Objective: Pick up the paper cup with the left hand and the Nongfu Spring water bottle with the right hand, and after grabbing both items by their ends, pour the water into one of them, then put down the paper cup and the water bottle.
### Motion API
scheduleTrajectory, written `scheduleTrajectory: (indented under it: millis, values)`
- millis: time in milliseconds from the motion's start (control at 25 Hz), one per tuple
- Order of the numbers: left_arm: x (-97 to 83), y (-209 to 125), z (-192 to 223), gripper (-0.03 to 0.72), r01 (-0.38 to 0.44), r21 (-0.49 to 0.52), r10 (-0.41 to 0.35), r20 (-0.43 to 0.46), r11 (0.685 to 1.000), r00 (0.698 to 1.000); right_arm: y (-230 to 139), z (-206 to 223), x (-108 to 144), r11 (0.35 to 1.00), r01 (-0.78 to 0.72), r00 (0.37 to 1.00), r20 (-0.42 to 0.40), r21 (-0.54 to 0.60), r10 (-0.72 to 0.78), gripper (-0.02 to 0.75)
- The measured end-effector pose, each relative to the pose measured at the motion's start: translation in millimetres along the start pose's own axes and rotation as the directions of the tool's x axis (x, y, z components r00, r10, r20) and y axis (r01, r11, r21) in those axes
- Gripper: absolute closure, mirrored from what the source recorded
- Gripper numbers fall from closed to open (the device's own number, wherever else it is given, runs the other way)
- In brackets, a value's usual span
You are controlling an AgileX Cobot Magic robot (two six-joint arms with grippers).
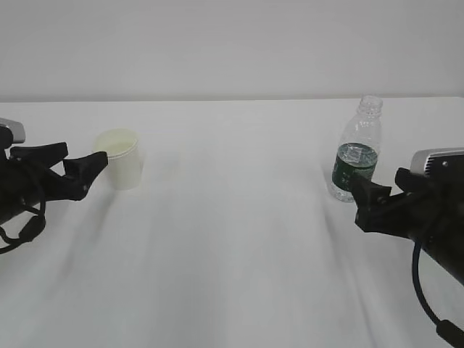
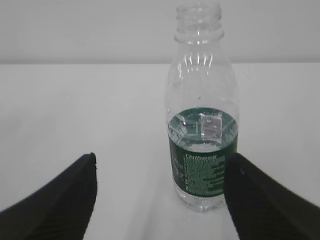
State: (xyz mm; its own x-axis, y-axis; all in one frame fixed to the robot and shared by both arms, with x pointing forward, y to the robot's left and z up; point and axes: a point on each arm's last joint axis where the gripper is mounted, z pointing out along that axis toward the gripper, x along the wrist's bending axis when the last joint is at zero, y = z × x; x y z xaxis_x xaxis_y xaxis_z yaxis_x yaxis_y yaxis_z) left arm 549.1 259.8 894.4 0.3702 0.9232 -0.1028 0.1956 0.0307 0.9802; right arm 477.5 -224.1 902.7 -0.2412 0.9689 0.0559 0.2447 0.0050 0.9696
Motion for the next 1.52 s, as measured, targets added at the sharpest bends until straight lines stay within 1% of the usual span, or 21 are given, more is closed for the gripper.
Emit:
scheduleTrajectory:
  millis: [120, 280, 400, 480, 640, 760, 960, 1160, 1280, 1400, 1520]
  values:
    - [-2.5, 9, -3, 0.069, -0.004, -0.027, 0.004, -0.001, 1.0, 1.0, 11, -5, 1, 1.0, -0.013, 1.0, -0.008, -0.015, 0.012, 0.146]
    - [-7.5, 22, -12, 0.085, 0.012, -0.062, -0.012, 0.006, 0.998, 1.0, 26, -14, 2, 1.0, -0.021, 1.0, -0.012, -0.022, 0.021, 0.146]
    - [-10.6, 30, -23, 0.095, 0.017, -0.084, -0.017, -0.007, 0.996, 1.0, 41, -22, 2, 0.998, -0.027, 1.0, -0.015, -0.061, 0.027, 0.146]
    - [-12.6, 35, -30, 0.096, 0.017, -0.097, -0.019, -0.015, 0.995, 1.0, 47, -28, 2, 0.997, -0.034, 0.999, -0.013, -0.067, 0.033, 0.146]
    - [-17.8, 45, -45, 0.097, 0.044, -0.13, -0.046, -0.016, 0.991, 0.999, 58, -40, 2, 0.998, -0.03, 0.999, -0.013, -0.056, 0.029, 0.146]
    - [-22.0, 55, -57, 0.097, 0.042, -0.167, -0.046, -0.02, 0.985, 0.999, 67, -50, 2, 0.998, -0.033, 0.999, -0.005, -0.052, 0.033, 0.146]
    - [-28.2, 76, -73, 0.099, 0.072, -0.244, -0.076, -0.004, 0.967, 0.997, 78, -68, 2, 0.998, -0.041, 0.999, -0.011, -0.049, 0.041, 0.146]
    - [-35.7, 99, -92, 0.1, 0.035, -0.262, -0.041, -0.017, 0.964, 0.999, 90, -89, 2, 0.998, -0.03, 0.999, -0.025, -0.061, 0.028, 0.146]
    - [-40.4, 111, -106, 0.1, 0.004, -0.268, -0.013, -0.033, 0.963, 0.999, 96, -101, 3, 0.999, -0.007, 0.999, -0.033, -0.04, 0.006, 0.146]
    - [-46.9, 123, -122, 0.1, -0.021, -0.271, 0.01, -0.039, 0.962, 0.999, 107, -111, 4, 0.999, 0.011, 0.999, -0.043, -0.044, -0.012, 0.146]
    - [-52.5, 134, -141, 0.1, -0.062, -0.268, 0.044, -0.072, 0.961, 0.996, 118, -120, 5, 0.998, 0.015, 0.999, -0.051, -0.067, -0.018, 0.146]
